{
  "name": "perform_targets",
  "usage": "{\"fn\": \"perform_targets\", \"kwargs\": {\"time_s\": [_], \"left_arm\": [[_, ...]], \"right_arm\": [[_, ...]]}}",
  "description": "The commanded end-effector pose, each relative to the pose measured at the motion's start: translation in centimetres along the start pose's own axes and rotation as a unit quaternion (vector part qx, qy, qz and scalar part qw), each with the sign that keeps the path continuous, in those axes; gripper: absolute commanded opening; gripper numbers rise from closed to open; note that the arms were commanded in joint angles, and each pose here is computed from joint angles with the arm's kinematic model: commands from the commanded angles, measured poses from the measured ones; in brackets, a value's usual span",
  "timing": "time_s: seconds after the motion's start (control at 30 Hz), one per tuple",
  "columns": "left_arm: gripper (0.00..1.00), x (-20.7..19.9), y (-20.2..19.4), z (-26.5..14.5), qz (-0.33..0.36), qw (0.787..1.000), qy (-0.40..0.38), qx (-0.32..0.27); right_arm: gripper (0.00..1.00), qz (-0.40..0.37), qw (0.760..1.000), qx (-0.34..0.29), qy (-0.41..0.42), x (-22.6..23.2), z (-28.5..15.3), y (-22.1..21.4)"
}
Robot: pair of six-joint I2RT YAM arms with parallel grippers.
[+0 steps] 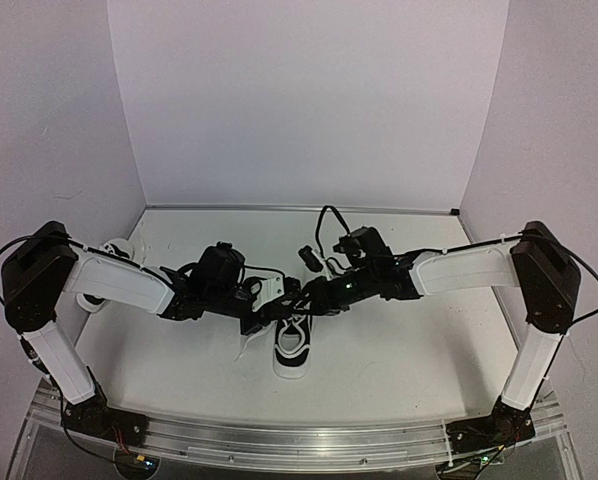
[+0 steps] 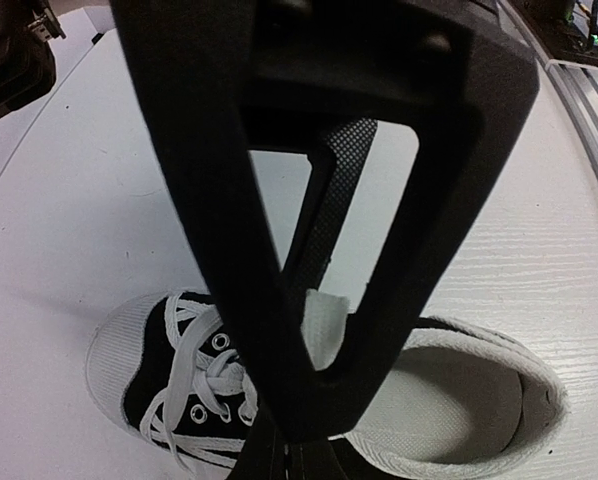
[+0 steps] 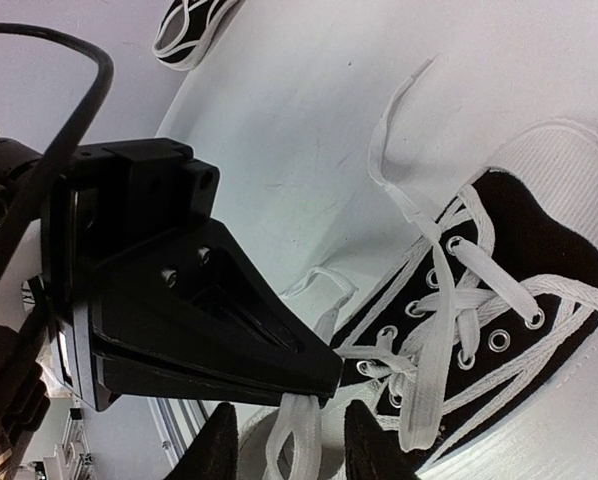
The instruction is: Tie the shoes
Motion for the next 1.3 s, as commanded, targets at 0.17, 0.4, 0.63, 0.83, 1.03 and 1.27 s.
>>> {"fn": "perform_targets", "kwargs": {"time_s": [0.17,0.4,0.63,0.83,1.03,1.27], "left_arm": [[0.00,0.5,2.0,-0.1,0.011,1.000,0.004,-0.020],[0.17,1.3,2.1,-0.7,-0.011,0.999,0.025,-0.020],[0.50,7.7,2.6,-5.2,-0.177,0.976,0.117,-0.044],[0.63,13.4,-1.1,-6.9,-0.280,0.918,0.282,-0.003],[0.55,16.4,-6.2,-5.0,-0.349,0.859,0.355,0.119],[0.51,16.7,-9.0,-3.7,-0.392,0.826,0.373,0.156]], "right_arm": [[0.11,-0.017,1.000,-0.008,0.000,0.4,0.5,1.3],[0.00,-0.018,1.000,-0.011,0.000,0.7,0.3,1.5],[0.00,-0.017,1.000,-0.014,-0.011,0.7,-0.2,1.7],[0.00,-0.015,1.000,-0.012,-0.014,0.5,0.0,1.6],[0.00,-0.015,1.000,-0.014,-0.018,0.4,-0.1,1.9],[0.00,-0.014,1.000,-0.013,-0.021,0.3,-0.1,1.6]]}}
Point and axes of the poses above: each gripper's point midway between its finger pads, its own z axis out along the fingers, its own x axis along the line the jaws close on, y = z × x, the point moved 1 cm from there along -z, back along the fingers, and after that the axes turned 14 degrees about -z, right-handed, at the moved point
